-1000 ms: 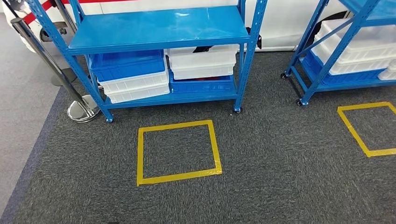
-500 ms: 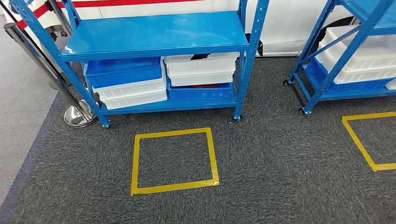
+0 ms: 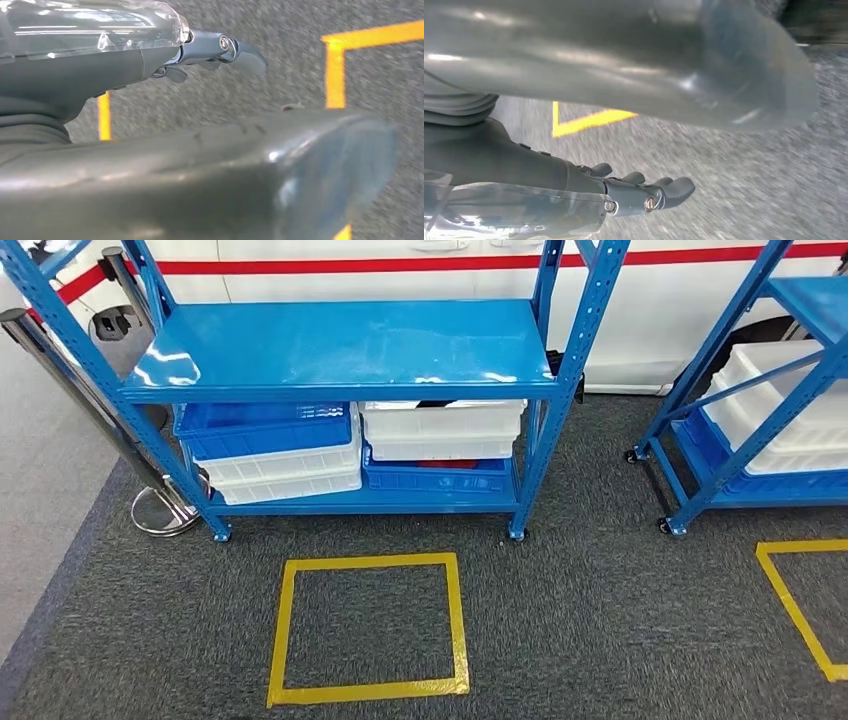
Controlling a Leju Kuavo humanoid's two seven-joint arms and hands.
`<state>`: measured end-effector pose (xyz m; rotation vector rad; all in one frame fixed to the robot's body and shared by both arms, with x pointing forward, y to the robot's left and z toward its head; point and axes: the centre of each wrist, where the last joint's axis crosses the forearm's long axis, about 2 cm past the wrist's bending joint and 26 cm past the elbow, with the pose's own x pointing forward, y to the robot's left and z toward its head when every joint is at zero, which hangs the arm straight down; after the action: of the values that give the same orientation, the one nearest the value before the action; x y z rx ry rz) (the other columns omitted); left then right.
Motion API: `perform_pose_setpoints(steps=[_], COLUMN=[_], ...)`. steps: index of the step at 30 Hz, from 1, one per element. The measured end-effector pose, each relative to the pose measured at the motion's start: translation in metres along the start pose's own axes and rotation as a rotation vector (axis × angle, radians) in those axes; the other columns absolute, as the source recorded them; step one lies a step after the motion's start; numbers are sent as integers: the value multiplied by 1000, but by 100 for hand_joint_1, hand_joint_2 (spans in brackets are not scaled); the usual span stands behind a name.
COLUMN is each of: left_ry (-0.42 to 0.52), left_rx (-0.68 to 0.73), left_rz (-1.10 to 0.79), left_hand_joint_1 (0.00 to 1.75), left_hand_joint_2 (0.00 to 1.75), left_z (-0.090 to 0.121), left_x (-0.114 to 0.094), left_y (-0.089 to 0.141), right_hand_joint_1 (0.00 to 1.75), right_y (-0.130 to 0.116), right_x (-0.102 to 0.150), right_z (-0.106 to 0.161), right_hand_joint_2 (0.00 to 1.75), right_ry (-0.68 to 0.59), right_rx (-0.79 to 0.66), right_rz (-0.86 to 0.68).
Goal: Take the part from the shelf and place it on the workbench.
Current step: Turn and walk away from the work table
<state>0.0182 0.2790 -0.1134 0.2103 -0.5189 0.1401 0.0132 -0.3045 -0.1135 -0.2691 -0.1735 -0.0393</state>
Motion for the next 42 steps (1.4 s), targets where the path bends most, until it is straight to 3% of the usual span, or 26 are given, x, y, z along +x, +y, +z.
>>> perform_pose_setpoints(steps=[8, 42], left_ry=[-5, 7], left_rx=[1, -3], left_rz=[3, 5], left_hand_joint_1=[0, 0], left_hand_joint_2=[0, 0], left_z=[-4, -2], left_x=[9, 6], left_y=[-2, -4], right_hand_joint_1=[0, 0], right_y=[-2, -8], right_x=[6, 14], right_z=[-1, -4], right_hand_joint_2=[0, 0], right_ry=[-14, -42], right_rx=[-5, 5], right_rz=[24, 27])
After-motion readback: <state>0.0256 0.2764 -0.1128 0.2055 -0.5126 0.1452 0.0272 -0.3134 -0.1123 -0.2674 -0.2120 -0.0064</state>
